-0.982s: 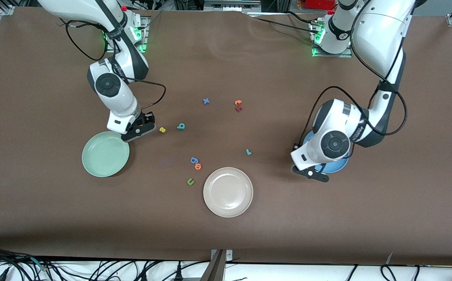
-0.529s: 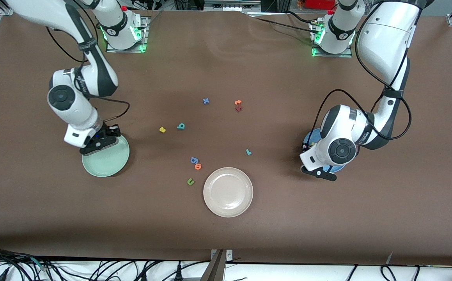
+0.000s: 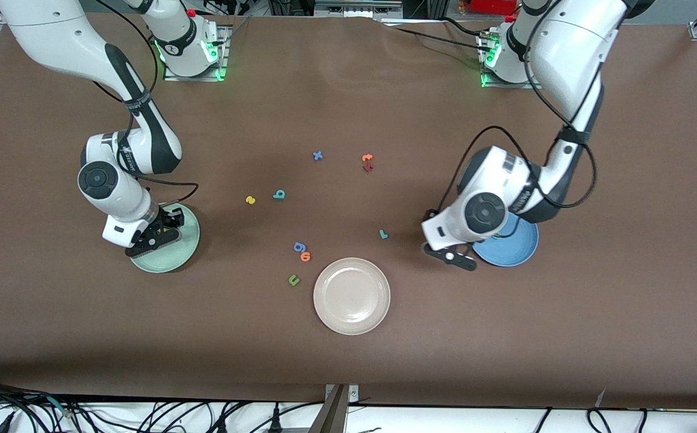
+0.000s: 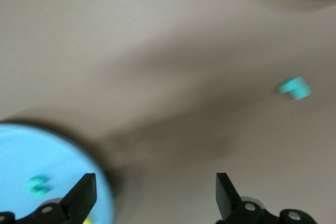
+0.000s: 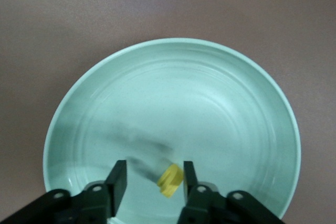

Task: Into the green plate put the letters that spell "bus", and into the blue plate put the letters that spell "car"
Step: 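Reach the left gripper to the teal 1 while the right gripper reaches yellow 2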

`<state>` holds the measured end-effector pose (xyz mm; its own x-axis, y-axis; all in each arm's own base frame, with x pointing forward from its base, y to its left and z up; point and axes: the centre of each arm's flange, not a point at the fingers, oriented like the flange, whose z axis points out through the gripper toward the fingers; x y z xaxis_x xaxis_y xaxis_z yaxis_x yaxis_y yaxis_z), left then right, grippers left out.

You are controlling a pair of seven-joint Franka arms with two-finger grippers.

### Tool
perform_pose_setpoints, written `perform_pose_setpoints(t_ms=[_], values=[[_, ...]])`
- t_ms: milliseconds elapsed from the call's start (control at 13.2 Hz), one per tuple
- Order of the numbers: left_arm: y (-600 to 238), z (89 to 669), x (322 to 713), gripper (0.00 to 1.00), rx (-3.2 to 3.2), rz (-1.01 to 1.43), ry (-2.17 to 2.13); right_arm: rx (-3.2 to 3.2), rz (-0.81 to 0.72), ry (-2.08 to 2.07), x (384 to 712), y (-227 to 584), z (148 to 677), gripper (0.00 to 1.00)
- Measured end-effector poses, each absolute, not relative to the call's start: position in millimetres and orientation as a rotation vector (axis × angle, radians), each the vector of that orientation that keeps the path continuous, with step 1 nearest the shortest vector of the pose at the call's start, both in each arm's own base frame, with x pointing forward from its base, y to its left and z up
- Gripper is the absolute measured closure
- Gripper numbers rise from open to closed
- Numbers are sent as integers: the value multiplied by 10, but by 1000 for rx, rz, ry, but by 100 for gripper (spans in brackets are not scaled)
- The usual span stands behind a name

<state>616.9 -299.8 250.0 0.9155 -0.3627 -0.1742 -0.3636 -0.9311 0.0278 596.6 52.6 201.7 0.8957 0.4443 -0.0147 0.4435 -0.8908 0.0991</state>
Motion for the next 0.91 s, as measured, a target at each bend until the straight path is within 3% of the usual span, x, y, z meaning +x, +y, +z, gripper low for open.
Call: perform_pose_setpoints(t_ms=[227,302,680,907], values=[[-3622,2432,6054,0,-3112,70,670,2962,32,672,6029,523,2172,7],[-3744,2373,6011,0,-3121,40,677,2968,13,636,6034,523,2288,1],[-4209,1963,5717,0,-3147,30,641,3067,-49,275,5748,1517,2999,0],[-4188,1864,5734,0,-3152,19,631,3102,-26,6,5439,2365,3008,0]])
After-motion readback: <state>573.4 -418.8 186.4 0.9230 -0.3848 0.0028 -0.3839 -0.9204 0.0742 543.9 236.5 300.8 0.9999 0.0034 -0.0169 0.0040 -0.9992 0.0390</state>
